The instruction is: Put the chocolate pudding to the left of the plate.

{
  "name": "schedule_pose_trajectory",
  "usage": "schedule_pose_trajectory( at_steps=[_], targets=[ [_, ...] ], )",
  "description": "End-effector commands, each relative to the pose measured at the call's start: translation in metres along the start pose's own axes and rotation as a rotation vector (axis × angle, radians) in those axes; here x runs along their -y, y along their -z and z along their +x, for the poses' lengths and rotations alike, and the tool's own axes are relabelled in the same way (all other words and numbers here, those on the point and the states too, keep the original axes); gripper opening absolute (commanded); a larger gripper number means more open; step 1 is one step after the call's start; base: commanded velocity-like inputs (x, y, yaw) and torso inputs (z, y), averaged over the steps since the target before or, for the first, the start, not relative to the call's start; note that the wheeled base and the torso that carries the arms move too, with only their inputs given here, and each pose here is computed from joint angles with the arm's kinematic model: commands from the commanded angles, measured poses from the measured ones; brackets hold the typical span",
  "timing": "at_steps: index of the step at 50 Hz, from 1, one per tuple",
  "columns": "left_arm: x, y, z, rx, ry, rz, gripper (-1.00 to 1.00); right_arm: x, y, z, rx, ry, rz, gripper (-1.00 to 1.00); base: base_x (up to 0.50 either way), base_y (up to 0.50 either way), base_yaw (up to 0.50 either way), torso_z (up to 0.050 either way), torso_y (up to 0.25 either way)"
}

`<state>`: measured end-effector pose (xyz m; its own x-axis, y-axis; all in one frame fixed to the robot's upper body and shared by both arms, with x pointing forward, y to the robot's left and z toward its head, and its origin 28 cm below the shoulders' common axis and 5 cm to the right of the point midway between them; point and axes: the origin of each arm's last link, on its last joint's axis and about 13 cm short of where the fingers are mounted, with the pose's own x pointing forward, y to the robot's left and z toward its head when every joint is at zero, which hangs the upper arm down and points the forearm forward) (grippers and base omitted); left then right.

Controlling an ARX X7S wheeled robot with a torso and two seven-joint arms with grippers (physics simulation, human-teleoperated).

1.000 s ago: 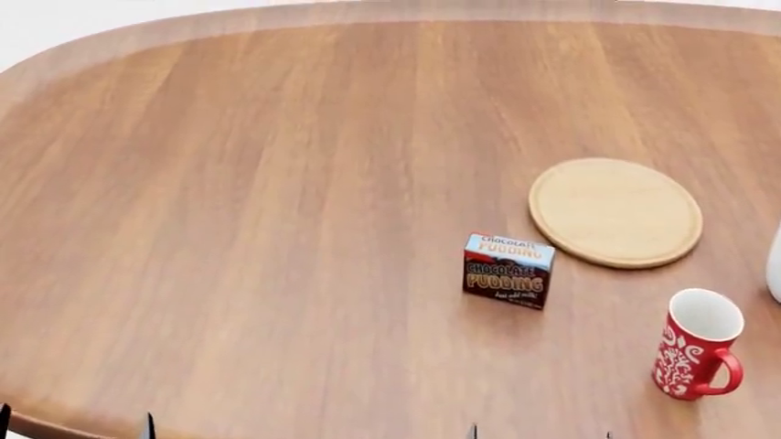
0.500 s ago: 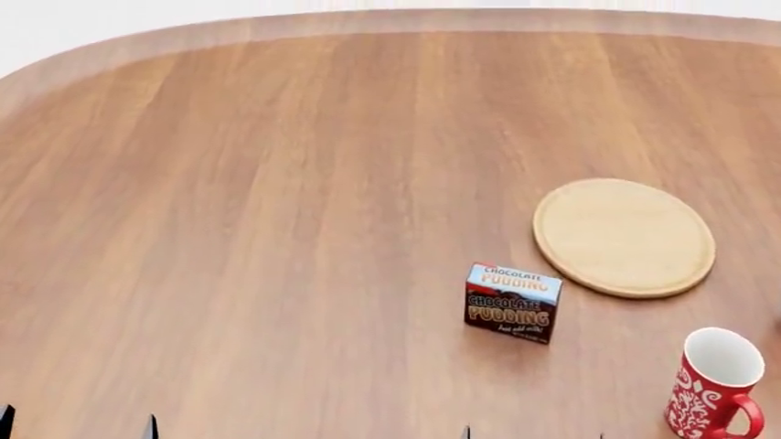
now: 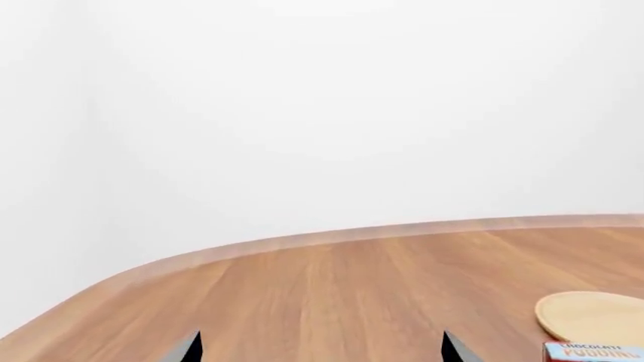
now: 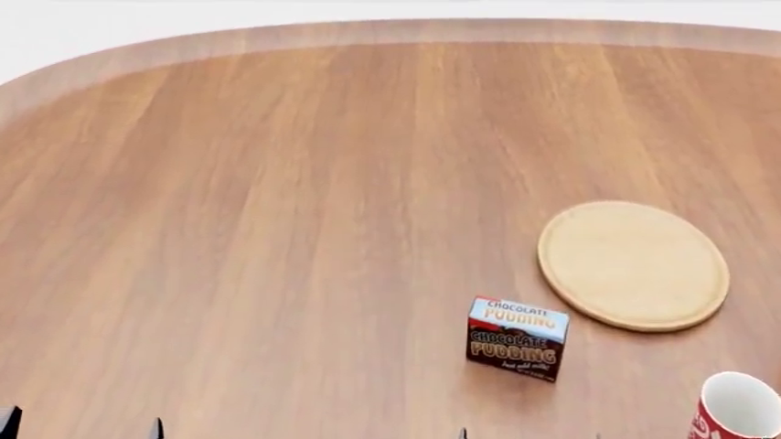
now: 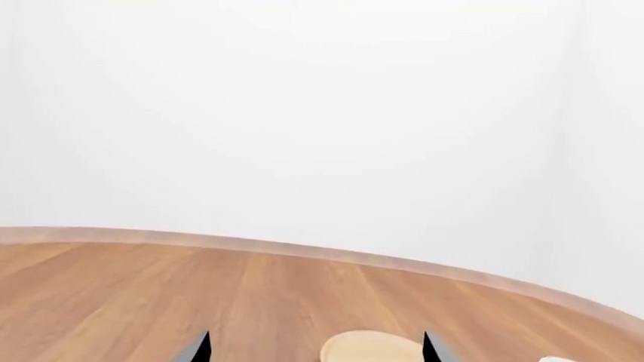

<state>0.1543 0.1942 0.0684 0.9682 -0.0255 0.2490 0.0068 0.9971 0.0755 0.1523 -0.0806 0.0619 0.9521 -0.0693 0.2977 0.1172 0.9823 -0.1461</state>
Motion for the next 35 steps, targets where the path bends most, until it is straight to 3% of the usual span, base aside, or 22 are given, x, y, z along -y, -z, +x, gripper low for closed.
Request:
schedule_pose_trajectory(
  at_steps=[1, 35],
  targets=[
    [0.0002, 0.0004, -0.0002, -0.003, 0.001, 0.001, 1.0, -0.0006, 0.0012, -0.0002, -0.005, -0.007, -0.004, 1.0, 0.17, 0.0, 0.0, 0.0, 0.0],
    [0.001, 0.0007, -0.0004, -0.009, 0.006, 0.0, 1.0, -0.0019, 0.0007, -0.0016, -0.001, -0.018, -0.016, 1.0, 0.17, 0.0, 0.0, 0.0, 0.0]
  ],
)
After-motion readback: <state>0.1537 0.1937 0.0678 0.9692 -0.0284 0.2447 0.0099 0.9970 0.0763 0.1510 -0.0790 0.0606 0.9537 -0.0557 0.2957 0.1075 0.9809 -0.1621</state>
